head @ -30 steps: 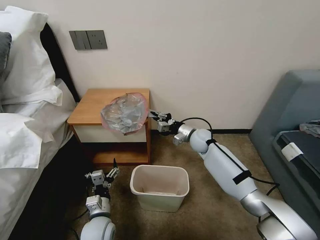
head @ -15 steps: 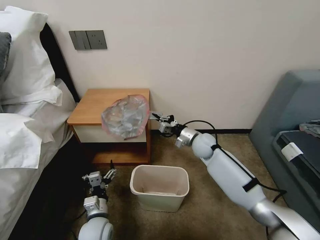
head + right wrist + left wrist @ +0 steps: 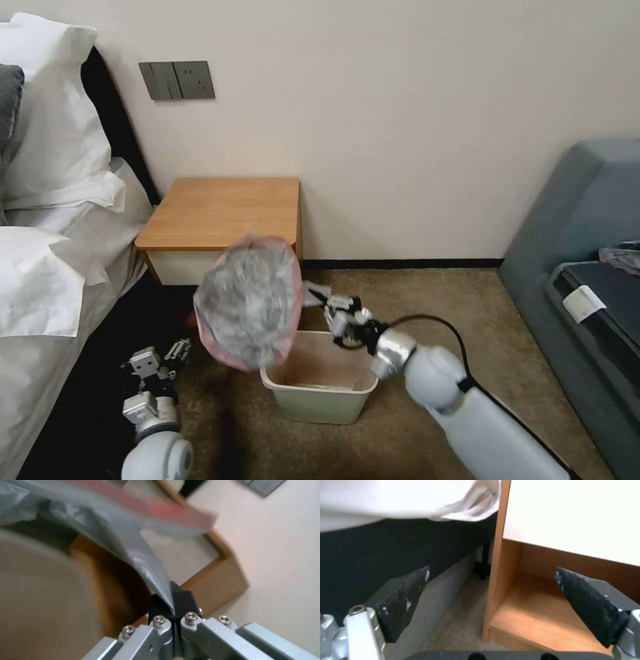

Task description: Pick up the garbage bag from the table and place it over the trash can.

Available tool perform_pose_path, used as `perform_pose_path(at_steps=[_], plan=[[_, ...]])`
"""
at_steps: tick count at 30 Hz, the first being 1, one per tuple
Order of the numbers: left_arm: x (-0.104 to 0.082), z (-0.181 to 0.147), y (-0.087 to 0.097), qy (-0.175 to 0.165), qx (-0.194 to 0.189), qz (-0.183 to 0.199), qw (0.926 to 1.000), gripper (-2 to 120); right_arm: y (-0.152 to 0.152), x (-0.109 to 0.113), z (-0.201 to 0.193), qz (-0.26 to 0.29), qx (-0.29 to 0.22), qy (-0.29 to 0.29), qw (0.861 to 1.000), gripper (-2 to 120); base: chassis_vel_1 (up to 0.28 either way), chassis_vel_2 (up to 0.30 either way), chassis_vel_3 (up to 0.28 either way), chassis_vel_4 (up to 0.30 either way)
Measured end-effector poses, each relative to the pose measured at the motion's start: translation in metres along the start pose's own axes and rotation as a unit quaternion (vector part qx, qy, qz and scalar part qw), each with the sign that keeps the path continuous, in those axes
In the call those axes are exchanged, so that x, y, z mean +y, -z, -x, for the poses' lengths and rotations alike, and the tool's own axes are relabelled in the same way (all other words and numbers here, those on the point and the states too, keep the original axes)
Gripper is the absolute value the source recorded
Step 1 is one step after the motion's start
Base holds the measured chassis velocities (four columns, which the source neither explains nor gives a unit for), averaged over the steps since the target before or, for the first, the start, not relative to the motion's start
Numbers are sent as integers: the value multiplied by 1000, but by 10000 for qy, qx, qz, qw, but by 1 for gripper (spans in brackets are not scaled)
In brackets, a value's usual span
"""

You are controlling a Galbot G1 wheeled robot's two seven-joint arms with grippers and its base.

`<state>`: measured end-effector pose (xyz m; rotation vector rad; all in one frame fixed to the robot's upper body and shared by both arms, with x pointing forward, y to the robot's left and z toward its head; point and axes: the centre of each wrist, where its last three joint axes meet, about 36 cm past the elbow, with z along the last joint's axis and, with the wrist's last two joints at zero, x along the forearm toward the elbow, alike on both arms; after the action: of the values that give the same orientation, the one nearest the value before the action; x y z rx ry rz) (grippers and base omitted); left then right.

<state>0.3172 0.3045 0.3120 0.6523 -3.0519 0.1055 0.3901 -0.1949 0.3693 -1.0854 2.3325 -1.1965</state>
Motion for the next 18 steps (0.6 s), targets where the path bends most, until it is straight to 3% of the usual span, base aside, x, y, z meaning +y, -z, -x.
perform_pose_path(at_steps=[8, 16, 18], plan=[[-9, -6, 4, -142, 13, 41, 9999, 99, -9, 26, -35, 46, 192, 317, 9993, 0, 0, 0, 0, 0], [-10, -23, 12, -530, 3, 359, 9979, 98, -5, 29, -40, 21, 157, 448, 9989, -1, 0, 0, 0, 0], [-7, -26, 12, -614, -32, 498, 9969, 99, -3, 26, -42, 49, 125, 423, 9990, 7, 0, 0, 0, 0]])
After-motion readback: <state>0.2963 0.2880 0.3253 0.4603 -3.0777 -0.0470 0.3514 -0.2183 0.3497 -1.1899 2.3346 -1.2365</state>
